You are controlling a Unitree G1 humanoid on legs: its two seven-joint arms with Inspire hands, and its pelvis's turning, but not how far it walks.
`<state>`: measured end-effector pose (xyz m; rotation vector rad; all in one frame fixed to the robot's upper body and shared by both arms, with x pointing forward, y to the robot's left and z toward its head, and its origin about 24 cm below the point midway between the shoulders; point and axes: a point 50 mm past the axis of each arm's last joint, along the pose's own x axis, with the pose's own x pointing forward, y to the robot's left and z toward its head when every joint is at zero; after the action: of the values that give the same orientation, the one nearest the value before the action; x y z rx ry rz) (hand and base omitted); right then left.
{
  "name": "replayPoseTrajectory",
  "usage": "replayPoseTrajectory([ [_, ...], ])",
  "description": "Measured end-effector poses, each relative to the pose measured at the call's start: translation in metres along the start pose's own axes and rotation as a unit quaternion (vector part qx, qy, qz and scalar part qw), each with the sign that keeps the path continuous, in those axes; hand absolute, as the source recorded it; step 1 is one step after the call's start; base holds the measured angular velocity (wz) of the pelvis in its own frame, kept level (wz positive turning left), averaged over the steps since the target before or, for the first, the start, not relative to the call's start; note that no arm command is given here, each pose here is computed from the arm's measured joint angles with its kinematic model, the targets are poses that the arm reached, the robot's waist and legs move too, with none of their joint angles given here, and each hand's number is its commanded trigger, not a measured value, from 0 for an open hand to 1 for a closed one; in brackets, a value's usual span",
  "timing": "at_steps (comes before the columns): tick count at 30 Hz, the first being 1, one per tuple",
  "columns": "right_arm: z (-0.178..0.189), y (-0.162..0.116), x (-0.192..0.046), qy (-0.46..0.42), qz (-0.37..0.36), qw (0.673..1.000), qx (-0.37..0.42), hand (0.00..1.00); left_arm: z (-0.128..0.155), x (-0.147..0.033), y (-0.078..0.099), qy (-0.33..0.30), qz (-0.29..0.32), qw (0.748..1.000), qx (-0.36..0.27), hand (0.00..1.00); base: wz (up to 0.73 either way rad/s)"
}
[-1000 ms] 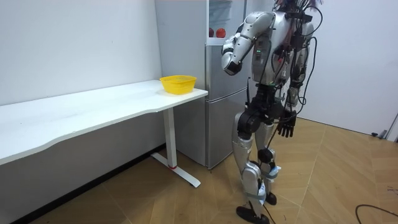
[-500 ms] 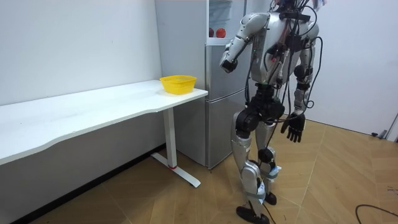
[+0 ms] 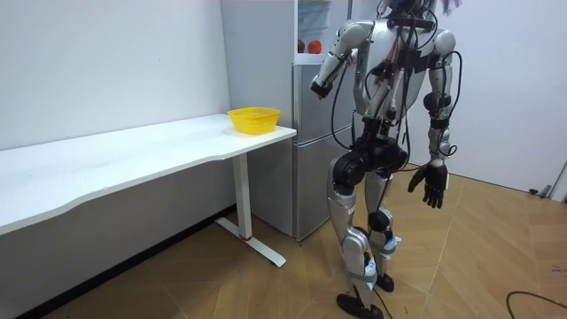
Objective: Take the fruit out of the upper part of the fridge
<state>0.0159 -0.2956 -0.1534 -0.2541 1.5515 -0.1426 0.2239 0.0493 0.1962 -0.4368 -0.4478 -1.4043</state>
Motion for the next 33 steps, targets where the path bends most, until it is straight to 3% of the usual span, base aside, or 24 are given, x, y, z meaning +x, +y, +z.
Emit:
replayPoseTrajectory([
  [33, -0.002, -0.003, -0.001, -0.001, 0.003, 1.000, -0.003, 0.00, 0.008, 0.021, 0.005, -0.009, 0.019, 0.999, 0.027, 0.00, -0.01],
])
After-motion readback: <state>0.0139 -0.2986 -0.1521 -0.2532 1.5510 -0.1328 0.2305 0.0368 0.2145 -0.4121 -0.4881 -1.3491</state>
